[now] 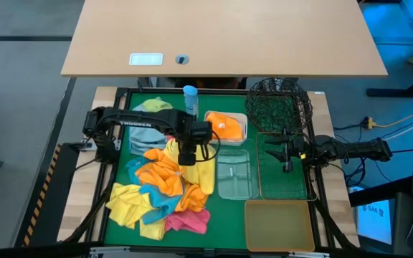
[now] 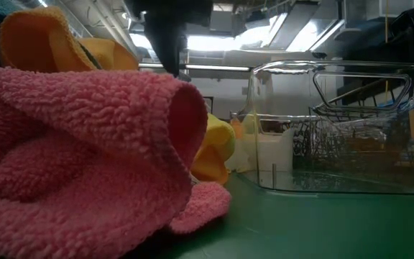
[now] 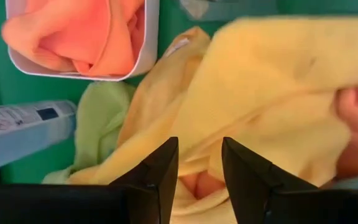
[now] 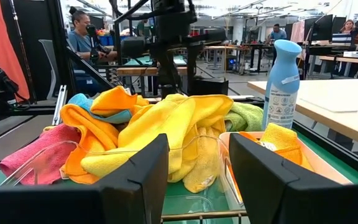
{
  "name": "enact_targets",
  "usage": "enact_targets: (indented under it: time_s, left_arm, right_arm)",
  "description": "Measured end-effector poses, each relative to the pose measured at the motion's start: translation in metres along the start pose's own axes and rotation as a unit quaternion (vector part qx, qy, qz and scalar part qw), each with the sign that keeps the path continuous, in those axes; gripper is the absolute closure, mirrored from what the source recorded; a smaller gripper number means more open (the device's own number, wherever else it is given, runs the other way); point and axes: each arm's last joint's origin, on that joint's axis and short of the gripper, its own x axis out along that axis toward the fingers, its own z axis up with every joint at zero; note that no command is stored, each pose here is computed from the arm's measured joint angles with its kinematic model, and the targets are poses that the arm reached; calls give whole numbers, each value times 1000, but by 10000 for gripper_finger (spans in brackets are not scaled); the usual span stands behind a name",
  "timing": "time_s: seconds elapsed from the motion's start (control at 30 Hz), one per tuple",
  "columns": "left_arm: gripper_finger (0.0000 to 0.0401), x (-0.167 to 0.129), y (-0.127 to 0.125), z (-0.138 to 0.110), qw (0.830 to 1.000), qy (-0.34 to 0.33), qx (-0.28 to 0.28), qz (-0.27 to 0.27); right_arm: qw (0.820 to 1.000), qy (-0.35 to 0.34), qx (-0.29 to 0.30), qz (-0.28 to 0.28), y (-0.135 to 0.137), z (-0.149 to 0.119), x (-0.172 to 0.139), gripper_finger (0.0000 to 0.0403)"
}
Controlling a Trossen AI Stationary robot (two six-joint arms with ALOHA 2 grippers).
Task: Sort microfiber towel by color & place in baskets
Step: Put the yellow towel into the gold wire basket
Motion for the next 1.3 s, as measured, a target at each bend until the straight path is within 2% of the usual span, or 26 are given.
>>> enact_targets:
  time_s: [0.13,0.33,0.43,0.7,0.9,1.03,1.13,1.3]
  left_arm:
    - [283,-1,-5,-2,999,9,47,22]
    - [283,-2,-9,-3,995,16,90,25]
    - [283,4,-10,-5,994,25,96,33]
    - [283,29,-10,-13,987,53,124,92]
    - [283,43,-13,-12,984,31,146,98]
    - [287,45,-12,-9,985,12,140,102]
    - [312,45,-12,-6,986,-2,134,102]
    - [391,45,-14,-3,989,-22,125,72]
  right_arm:
    - [1000,0,0,0,0,0,0,233]
    - [1000,0,0,0,0,0,0,233]
    - [1000,0,0,0,0,0,0,233]
    - [1000,0,0,0,0,0,0,233]
    - [1000,0,0,0,0,0,0,233]
    - [1000,-6,1,0,0,1,0,233]
    - [1000,-9,1,0,0,2,0,233]
    - [1000,-21,3,0,0,4,0,233]
